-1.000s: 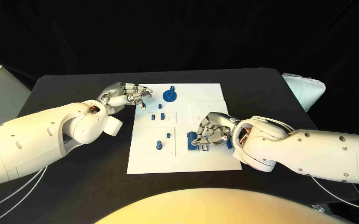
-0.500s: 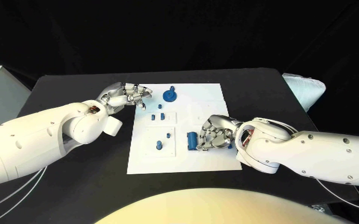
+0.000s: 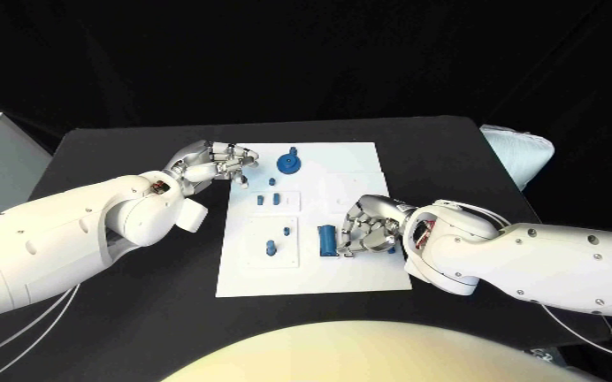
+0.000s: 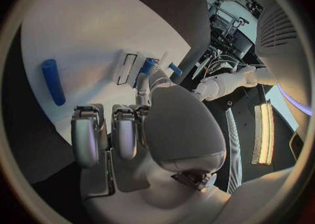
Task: Assemble the parts on the task board
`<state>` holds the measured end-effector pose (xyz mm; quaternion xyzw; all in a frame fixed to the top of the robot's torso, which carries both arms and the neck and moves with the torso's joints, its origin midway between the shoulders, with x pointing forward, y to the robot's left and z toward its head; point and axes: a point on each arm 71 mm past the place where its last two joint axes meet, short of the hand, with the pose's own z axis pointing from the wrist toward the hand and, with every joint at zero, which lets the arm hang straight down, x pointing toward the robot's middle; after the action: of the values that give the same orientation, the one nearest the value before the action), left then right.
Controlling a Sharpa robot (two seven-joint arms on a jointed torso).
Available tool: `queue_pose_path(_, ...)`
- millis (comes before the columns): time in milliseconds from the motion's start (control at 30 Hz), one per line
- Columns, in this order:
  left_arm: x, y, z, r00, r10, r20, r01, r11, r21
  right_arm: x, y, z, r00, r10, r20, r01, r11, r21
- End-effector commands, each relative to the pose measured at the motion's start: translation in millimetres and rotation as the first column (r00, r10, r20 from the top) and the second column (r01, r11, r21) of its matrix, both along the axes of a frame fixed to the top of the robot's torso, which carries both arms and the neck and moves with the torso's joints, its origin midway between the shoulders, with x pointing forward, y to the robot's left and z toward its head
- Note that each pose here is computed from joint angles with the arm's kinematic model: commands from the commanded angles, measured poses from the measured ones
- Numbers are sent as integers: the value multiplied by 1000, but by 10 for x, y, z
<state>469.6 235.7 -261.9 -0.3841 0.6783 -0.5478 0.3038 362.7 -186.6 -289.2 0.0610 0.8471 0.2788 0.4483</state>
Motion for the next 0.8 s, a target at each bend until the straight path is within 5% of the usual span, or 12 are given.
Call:
queue_pose_path(33, -4, -24, 5, 1000, -9, 2, 9, 1000, -11, 16, -80, 51, 999, -35, 21, 34, 998, 53)
queue_pose_path(467, 4, -44, 5, 1000, -9, 7, 9, 1000, -14, 94, -863, 208, 983, -183, 10, 183, 983, 11)
queue_pose_path(800, -6, -62, 13, 1000, -14, 13, 14, 1000, -18, 23, -1115, 173, 980, -197, 34, 200, 972, -126)
